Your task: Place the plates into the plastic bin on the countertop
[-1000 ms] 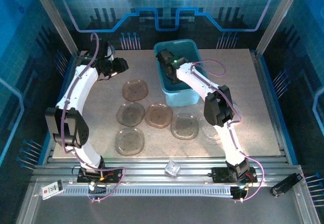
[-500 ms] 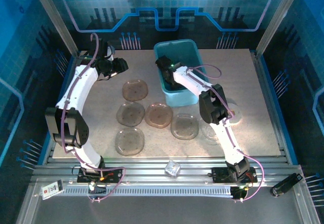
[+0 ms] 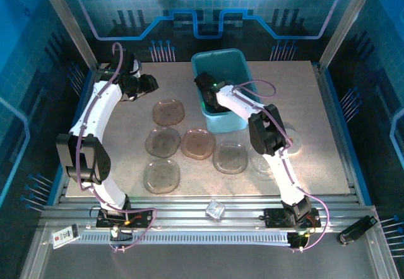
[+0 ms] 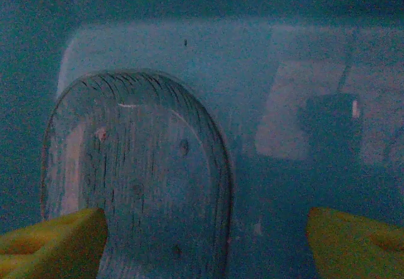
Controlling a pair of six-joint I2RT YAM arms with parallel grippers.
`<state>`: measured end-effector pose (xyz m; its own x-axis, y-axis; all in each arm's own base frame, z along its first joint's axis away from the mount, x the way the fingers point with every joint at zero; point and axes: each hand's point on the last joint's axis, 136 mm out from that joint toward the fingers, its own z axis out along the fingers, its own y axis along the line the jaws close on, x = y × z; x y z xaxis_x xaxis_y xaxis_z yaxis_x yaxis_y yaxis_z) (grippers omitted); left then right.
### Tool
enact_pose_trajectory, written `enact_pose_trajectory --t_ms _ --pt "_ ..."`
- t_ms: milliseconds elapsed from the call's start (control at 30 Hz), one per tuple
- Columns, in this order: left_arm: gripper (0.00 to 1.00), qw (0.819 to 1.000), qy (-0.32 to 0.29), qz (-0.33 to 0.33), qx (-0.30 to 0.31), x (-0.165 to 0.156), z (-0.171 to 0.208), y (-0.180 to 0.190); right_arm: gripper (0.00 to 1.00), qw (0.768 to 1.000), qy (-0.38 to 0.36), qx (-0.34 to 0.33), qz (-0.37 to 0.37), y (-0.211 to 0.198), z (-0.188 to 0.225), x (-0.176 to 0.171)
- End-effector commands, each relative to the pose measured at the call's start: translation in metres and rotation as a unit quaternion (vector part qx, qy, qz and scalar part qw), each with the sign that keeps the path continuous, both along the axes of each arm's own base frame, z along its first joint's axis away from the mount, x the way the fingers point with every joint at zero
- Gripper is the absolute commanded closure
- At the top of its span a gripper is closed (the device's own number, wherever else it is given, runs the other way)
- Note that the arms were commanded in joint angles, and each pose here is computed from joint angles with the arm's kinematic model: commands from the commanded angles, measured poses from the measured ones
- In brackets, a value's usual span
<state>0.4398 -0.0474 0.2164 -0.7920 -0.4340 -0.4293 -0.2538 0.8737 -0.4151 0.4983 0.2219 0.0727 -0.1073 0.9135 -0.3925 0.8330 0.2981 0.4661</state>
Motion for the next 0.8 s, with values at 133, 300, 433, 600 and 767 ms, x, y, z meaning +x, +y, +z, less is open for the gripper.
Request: enact_pose_trajectory --t_ms 133,300,433,600,767 --pt "0.46 0.999 0.001 0.045 -0.002 -0.017 0.012 0.020 0.13 0.992 -0.115 -0.026 0.041 -0.013 0.108 -0.005" --pt "0.41 0.997 0.003 0.074 0.008 -0.020 0.011 0.035 0.12 0.983 -0.146 -0.023 0.108 -0.009 0.135 -0.011" --pt "0.38 0.993 0.014 0.113 0.004 -0.020 0.001 0.057 0.13 0.969 -0.180 -0.035 0.164 -0.008 0.167 -0.012" --pt "0.37 0.985 0.045 0.168 -0.008 -0.017 -0.023 0.089 0.18 0.942 -0.230 -0.057 0.239 -0.023 0.210 -0.012" --pt "0.35 0.971 0.058 0.230 -0.030 -0.006 -0.044 0.123 0.22 0.925 -0.251 -0.077 0.276 -0.047 0.233 -0.017"
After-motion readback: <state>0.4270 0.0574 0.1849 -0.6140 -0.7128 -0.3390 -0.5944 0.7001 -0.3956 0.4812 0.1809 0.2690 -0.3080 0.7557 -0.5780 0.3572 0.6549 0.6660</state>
